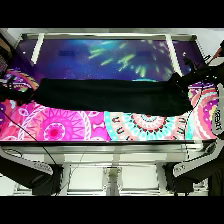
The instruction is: Fold the clothes and pants, and hang the long-sleeved shirts on hangers.
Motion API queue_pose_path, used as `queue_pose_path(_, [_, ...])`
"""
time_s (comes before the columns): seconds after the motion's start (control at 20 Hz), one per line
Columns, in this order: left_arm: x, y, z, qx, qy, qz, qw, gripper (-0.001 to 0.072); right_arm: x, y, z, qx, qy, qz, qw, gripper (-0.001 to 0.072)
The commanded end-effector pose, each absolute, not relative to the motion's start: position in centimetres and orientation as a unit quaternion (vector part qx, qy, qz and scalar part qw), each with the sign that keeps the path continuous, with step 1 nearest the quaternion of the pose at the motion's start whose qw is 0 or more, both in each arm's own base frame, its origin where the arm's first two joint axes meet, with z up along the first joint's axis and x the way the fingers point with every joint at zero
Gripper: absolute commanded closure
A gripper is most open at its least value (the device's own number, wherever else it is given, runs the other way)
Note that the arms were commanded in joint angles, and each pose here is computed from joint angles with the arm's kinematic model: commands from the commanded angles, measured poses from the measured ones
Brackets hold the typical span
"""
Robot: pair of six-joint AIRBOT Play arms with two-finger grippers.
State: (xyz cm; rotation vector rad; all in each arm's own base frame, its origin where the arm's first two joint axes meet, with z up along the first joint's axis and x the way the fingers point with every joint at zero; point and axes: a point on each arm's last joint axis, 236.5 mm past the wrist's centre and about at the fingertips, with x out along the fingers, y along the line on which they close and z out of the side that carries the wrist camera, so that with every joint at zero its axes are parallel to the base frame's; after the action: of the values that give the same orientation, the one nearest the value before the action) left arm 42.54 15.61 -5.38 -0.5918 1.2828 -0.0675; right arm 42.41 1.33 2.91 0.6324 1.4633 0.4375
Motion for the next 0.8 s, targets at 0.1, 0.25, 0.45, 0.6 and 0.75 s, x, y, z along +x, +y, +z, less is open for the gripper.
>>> queue_pose_path(0.1, [40.8, 17.8, 2.4, -0.112, 0.588, -0.041, 0.800, 0.0676, 42.0, 1.6, 3.0, 0.286, 0.659, 0.193, 0.668, 0.0345])
queue_pose_path(0.25, [42.0, 13.9, 6.6, -0.066, 0.584, -0.088, 0.805, 0.0676, 42.0, 2.2, 3.0, 0.281, 0.661, 0.197, 0.667, 0.0345])
queue_pose_path(0.45, [44.6, 5.1, 10.5, 0.020, 0.561, -0.174, 0.809, 0.0676, 41.8, 2.5, 3.0, 0.279, 0.664, 0.201, 0.664, 0.0345])
queue_pose_path(0.6, [46.0, -1.6, 12.8, 0.081, 0.528, -0.234, 0.812, 0.0675, 41.4, 2.9, 3.2, 0.278, 0.669, 0.207, 0.657, 0.0350])
queue_pose_path(0.75, [46.2, -4.8, 14.7, 0.107, 0.506, -0.259, 0.816, 0.0675, 41.3, 6.2, 3.5, 0.232, 0.667, 0.251, 0.662, 0.0594])
